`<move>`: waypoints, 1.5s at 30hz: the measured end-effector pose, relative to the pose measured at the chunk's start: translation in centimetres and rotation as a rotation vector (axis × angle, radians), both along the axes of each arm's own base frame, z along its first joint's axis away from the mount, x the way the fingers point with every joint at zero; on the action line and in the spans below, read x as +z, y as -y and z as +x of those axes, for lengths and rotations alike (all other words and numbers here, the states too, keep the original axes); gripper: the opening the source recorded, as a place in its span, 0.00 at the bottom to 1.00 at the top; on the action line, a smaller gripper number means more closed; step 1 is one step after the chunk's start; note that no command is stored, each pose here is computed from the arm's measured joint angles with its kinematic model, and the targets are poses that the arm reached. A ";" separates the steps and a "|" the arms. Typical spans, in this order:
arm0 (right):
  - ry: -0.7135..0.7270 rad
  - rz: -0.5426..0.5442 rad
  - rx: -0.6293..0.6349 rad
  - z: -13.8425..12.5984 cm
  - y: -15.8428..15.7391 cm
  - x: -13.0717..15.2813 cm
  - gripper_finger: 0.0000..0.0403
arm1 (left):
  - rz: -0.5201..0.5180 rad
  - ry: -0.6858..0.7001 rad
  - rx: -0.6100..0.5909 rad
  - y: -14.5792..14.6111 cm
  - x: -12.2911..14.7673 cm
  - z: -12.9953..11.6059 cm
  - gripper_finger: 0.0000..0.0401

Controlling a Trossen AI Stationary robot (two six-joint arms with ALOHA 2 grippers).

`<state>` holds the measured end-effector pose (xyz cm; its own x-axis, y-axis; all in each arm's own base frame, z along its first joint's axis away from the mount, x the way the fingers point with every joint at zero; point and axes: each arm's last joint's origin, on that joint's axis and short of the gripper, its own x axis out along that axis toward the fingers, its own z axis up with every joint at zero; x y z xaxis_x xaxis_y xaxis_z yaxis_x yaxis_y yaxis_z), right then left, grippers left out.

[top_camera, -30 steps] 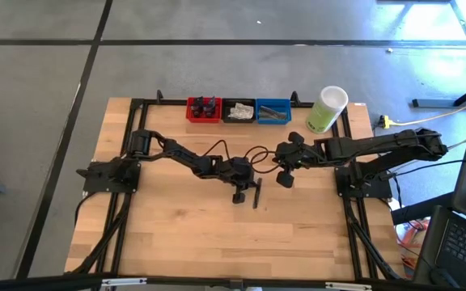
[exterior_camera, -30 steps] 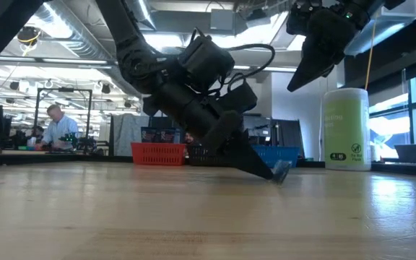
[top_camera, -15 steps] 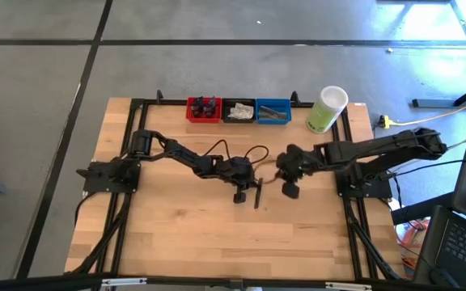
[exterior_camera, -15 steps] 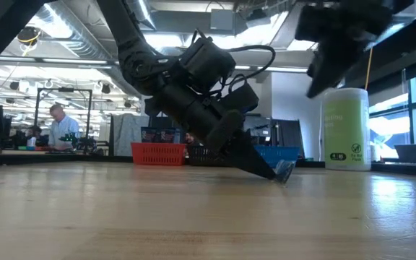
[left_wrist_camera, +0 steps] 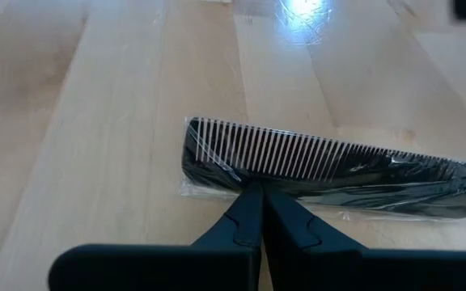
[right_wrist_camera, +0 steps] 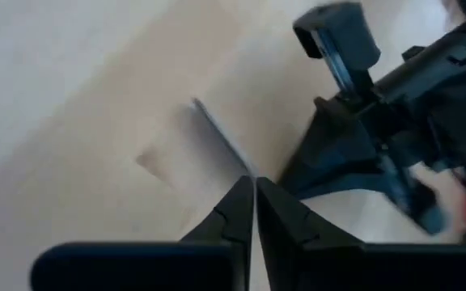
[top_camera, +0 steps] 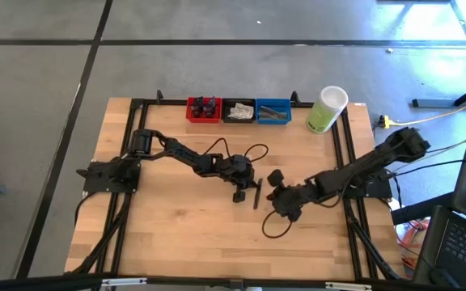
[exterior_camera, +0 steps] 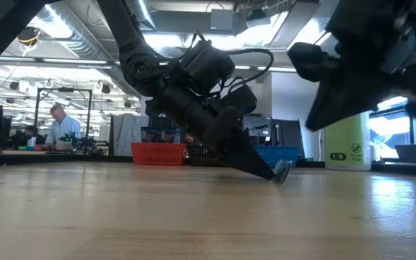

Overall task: Pick & Place Travel size toiletries
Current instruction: Put the black comb into the blue bin

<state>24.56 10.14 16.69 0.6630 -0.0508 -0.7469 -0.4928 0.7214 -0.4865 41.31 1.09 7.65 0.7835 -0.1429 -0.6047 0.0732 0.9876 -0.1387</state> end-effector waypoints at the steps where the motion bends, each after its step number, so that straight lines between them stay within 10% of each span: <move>1: -0.001 -0.035 0.003 0.3 -0.1 -0.2 0.05 | -0.017 -0.001 -0.006 0.0 0.0 0.0 0.00; 20: -0.111 -0.239 0.042 4.0 -1.5 -3.0 0.52 | -0.083 -0.009 -0.005 -0.4 0.0 -0.1 0.00; 45: -0.129 -0.261 0.044 5.0 -1.6 -5.5 0.16 | -0.196 -0.012 0.022 -0.7 0.1 0.0 0.00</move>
<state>29.53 11.70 11.17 0.5692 -0.2258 -0.7906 -0.5905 0.5568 -0.5842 41.28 1.77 7.72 0.7806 -0.2417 -0.5764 0.0486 0.9429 -0.3295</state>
